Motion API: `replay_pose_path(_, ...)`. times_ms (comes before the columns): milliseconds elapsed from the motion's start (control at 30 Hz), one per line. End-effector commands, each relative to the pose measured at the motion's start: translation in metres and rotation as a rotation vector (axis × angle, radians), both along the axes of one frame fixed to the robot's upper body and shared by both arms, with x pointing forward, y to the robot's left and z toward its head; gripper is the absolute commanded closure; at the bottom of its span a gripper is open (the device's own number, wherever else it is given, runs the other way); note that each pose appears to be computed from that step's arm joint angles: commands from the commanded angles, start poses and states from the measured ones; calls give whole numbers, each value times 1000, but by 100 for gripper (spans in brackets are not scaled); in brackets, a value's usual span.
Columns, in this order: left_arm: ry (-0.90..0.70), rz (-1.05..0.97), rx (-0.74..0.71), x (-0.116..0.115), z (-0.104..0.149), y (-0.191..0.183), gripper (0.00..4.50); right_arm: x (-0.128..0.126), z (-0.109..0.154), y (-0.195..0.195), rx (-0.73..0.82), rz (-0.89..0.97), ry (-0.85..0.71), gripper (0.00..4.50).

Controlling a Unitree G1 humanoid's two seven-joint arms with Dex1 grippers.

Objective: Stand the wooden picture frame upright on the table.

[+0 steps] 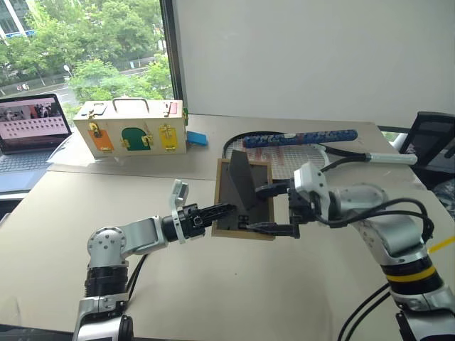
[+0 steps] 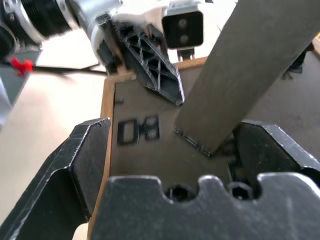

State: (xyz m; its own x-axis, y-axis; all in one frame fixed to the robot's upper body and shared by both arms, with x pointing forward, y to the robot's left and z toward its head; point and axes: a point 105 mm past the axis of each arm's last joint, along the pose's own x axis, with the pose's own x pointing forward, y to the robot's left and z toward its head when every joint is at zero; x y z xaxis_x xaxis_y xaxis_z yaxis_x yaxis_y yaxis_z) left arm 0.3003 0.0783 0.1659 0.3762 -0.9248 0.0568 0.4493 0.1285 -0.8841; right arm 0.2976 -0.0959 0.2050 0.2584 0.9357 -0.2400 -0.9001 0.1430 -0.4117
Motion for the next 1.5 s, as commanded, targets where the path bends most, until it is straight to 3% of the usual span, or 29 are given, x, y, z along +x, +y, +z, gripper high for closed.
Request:
replay_pose_path(33, -43, -53, -84, -10, 24, -7, 333, 22, 11, -31, 19, -149, -119, 5)
replay_pose_path(100, -39, -97, -82, -18, 27, -8, 333, 31, 17, -49, 82, -240, -142, 5)
replay_pose_path(267, 4, -115, -39, -20, 21, -4, 333, 30, 12, -73, 46, -286, -267, 5)
replay_pose_path(400, 54, -104, -18, -14, 13, -1, 333, 34, -1, -87, -179, -294, -562, 5)
replay_pose_path(533, 77, -117, 8, -11, 10, -3, 333, 32, 11, -67, -217, -265, -970, 5)
replay_pose_path(700, 106, -119, 35, -8, 4, -5, 333, 22, -6, -34, -210, -172, -1173, 5)
replay_pose_path(800, 96, -143, 71, -13, 2, -8, 333, 18, 0, -19, -160, -164, -1278, 5)
replay_pose_path(1067, 102, -142, 89, -14, -1, -6, 333, 18, 9, -9, -92, -183, -1354, 5)
replay_pose_path(1333, 89, -206, 55, -19, 5, -11, 333, 26, -17, -2, -164, -157, -1374, 5)
replay_pose_path(1500, 99, -191, 98, -18, 0, -6, 333, 29, -16, -7, -173, -172, -1394, 5)
